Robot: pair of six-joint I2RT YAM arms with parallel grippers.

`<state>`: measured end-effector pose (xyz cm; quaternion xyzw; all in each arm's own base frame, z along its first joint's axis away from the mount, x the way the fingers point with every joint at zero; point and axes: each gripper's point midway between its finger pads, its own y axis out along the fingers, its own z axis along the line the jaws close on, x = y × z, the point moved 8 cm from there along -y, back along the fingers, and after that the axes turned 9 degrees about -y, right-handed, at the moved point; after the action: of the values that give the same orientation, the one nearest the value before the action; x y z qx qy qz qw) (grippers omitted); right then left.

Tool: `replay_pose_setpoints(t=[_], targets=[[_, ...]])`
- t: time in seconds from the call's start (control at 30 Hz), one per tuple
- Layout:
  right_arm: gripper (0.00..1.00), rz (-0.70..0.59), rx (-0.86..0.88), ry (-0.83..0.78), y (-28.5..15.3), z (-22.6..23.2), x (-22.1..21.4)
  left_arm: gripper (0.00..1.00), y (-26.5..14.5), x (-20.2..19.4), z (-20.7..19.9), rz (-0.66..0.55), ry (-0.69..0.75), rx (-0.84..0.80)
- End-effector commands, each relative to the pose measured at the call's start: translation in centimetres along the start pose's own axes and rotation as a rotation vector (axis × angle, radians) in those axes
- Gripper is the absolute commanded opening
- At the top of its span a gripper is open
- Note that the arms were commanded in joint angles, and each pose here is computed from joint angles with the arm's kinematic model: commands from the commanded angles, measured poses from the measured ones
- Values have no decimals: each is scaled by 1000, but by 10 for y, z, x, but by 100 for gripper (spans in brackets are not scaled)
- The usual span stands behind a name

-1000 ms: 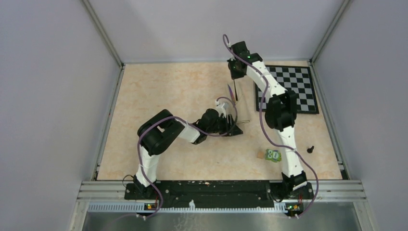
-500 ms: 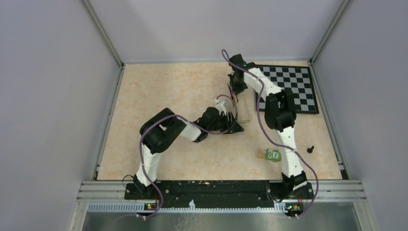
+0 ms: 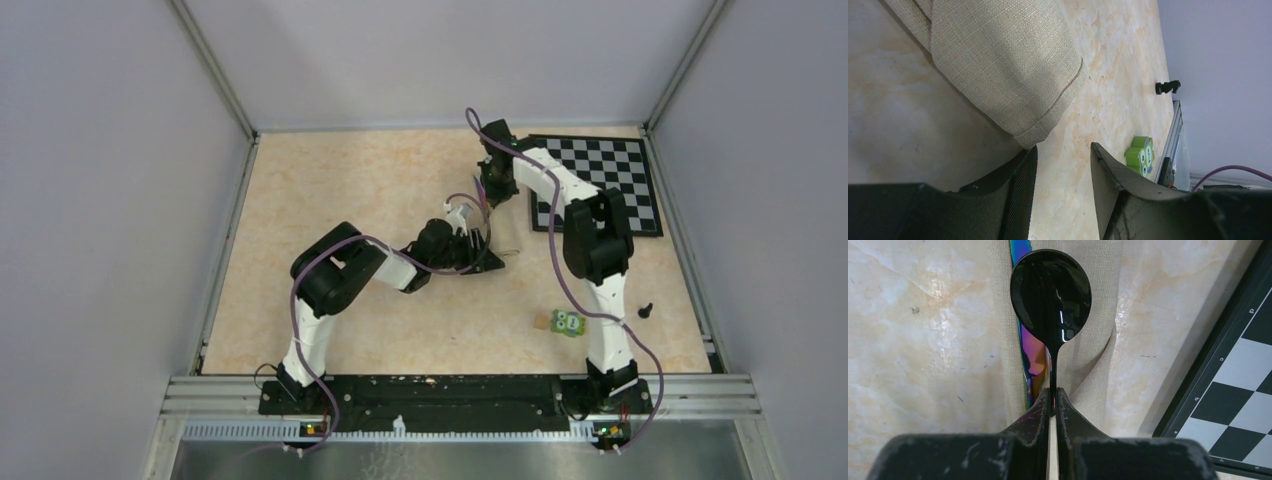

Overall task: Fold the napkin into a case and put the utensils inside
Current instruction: Insert the spoon into the folded napkin, then reset both arms

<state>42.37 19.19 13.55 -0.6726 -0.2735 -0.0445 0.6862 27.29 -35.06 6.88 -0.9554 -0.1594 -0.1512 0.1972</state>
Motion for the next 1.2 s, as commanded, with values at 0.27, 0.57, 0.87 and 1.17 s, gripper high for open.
replay_pose_setpoints(t=[0.27, 0.57, 0.87, 1.17], targets=[[29, -117, -42, 8, -28, 1, 20, 59, -16, -4, 10, -28, 2, 67], [34, -272, 20, -51, -129, 11, 27, 64, -85, -9, -24, -90, 93, 81], [44, -561, 349, -108, -256, 14, -86, 81, -187, 22, -119, -248, 385, 98], [75, -923, 167, 19, -411, -39, -189, 99, -316, 54, -218, -557, 562, 138]])
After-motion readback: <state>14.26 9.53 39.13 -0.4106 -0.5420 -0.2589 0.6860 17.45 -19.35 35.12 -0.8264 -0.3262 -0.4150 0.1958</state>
